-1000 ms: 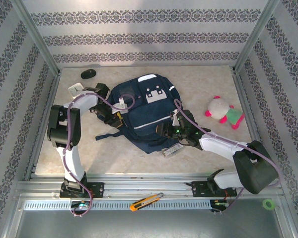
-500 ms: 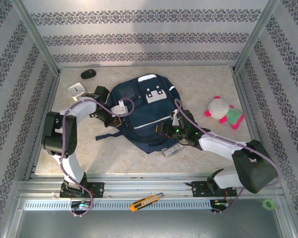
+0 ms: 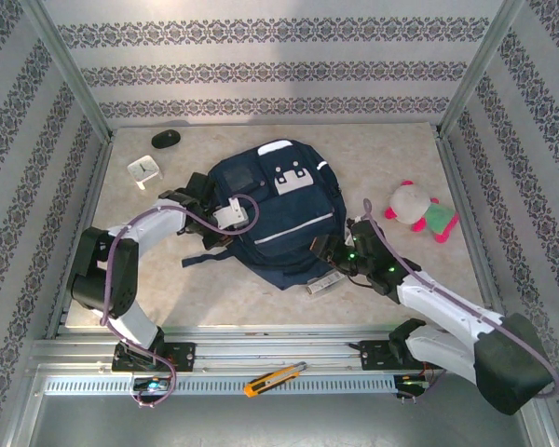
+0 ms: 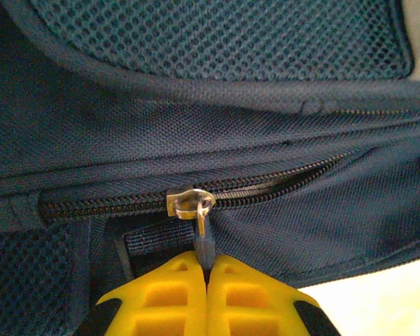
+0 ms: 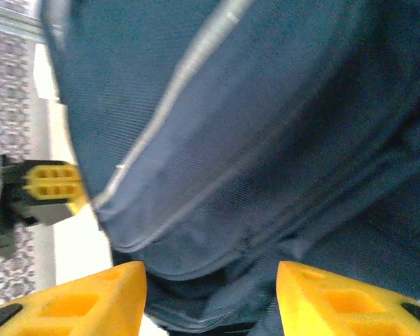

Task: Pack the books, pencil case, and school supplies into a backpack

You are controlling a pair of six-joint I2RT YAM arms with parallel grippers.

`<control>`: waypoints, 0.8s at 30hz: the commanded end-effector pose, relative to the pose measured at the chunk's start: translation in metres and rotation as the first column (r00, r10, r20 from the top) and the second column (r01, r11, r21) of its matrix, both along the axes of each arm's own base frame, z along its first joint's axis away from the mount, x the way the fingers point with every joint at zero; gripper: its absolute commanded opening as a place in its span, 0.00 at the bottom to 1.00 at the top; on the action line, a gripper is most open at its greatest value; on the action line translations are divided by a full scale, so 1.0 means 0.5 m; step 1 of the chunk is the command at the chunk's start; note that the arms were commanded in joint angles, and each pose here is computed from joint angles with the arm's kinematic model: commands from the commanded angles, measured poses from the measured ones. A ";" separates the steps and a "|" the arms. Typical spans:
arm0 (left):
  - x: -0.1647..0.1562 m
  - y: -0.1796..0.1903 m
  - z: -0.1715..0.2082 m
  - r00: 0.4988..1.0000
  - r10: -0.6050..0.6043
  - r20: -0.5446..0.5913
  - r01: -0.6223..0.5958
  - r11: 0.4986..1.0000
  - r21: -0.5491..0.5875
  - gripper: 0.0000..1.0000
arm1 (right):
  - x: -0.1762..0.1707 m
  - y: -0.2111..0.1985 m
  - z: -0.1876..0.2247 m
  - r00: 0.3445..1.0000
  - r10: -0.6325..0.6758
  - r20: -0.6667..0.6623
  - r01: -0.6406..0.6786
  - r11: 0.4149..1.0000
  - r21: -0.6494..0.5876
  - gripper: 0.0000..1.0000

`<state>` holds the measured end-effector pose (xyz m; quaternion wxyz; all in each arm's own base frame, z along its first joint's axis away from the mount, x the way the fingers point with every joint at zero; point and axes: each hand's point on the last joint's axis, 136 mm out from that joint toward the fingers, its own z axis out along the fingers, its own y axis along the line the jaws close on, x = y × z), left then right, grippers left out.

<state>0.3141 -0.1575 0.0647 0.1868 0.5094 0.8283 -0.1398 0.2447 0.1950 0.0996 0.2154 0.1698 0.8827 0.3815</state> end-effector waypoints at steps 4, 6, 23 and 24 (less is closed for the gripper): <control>-0.039 -0.038 0.008 0.998 0.016 -0.064 -0.018 1.000 -0.026 0.00 | 0.024 0.043 -0.031 0.999 0.011 -0.045 -0.009 0.999 0.038 0.48; -0.043 -0.053 0.013 0.996 0.029 -0.080 -0.032 0.999 -0.037 0.00 | 0.039 0.061 -0.035 0.999 0.011 -0.037 -0.010 0.999 0.049 0.46; -0.146 -0.182 0.032 0.986 -0.021 -0.165 0.000 0.992 -0.128 0.00 | 0.188 0.128 0.014 0.992 -0.005 0.124 -0.002 0.998 0.056 0.36; -0.144 -0.193 0.035 0.988 -0.018 -0.153 -0.005 0.989 -0.146 0.00 | 0.197 0.128 0.019 0.991 -0.005 0.132 -0.002 0.998 0.057 0.36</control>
